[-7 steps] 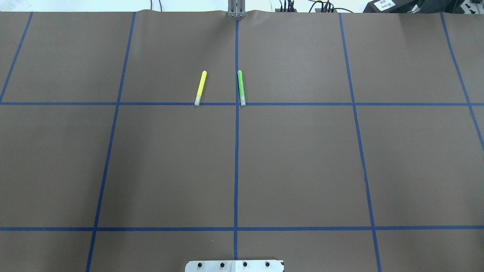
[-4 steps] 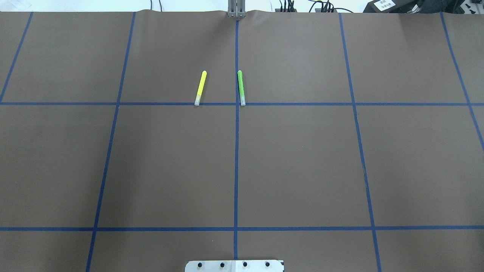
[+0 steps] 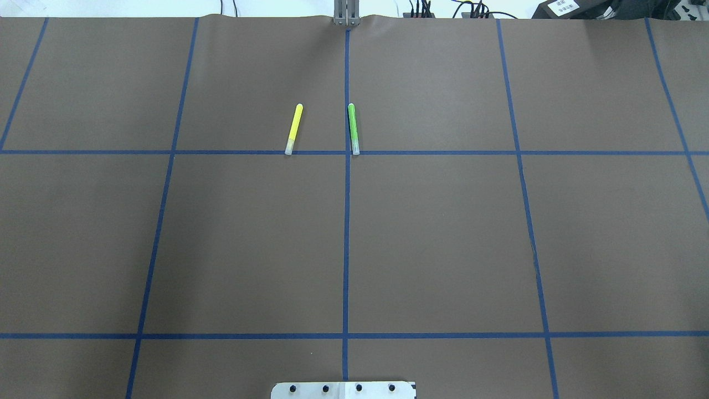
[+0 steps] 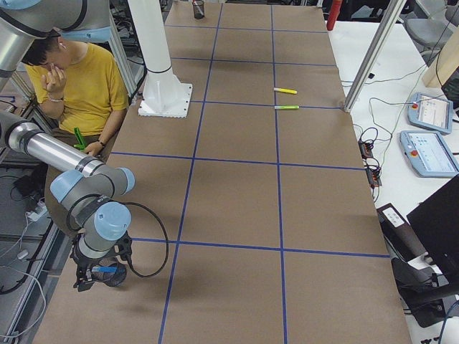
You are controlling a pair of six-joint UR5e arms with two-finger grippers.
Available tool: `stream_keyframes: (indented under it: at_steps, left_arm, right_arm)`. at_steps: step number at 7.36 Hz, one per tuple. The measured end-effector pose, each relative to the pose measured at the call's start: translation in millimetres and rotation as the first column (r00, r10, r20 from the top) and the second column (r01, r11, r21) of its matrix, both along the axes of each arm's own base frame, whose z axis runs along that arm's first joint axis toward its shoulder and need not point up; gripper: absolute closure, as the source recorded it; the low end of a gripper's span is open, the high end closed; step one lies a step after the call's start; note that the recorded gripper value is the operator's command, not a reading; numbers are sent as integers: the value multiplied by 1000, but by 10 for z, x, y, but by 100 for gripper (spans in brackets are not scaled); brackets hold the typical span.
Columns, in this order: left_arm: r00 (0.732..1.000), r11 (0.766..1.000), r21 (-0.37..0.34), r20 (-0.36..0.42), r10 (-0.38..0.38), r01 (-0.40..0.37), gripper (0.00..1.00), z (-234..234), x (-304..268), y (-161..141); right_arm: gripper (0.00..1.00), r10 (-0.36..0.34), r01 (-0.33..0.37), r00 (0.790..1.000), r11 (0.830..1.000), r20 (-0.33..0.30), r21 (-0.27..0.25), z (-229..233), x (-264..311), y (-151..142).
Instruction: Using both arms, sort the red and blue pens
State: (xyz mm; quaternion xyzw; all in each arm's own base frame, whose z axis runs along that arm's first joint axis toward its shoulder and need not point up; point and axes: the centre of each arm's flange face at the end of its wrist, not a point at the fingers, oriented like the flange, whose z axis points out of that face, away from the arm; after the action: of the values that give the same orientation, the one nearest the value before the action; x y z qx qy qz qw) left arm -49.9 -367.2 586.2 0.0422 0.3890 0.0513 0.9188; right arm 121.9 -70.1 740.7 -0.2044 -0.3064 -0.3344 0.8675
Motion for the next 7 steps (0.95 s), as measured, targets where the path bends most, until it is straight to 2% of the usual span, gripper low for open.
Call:
stream_keyframes:
  at_steps: [2,3,5,7]
  left_arm:
    - [1000,1000,-3,0,-2,2,0,5,0,1]
    - [1000,1000,-4,0,-3,3,0,7,0,0]
    - [1000,1000,-6,1,-4,4,0,10,-1,-4]
    - [1000,1000,-9,1,-5,5,0,26,-1,-8]
  right_arm:
    - [2,32,-32,999,996,6,78,-105,65,-495]
    - [1,76,-78,997,990,24,118,-179,76,-761]
    - [1,174,-194,978,962,114,193,-345,69,-1348]
    - [1,256,-315,934,920,250,235,-493,54,-2015]
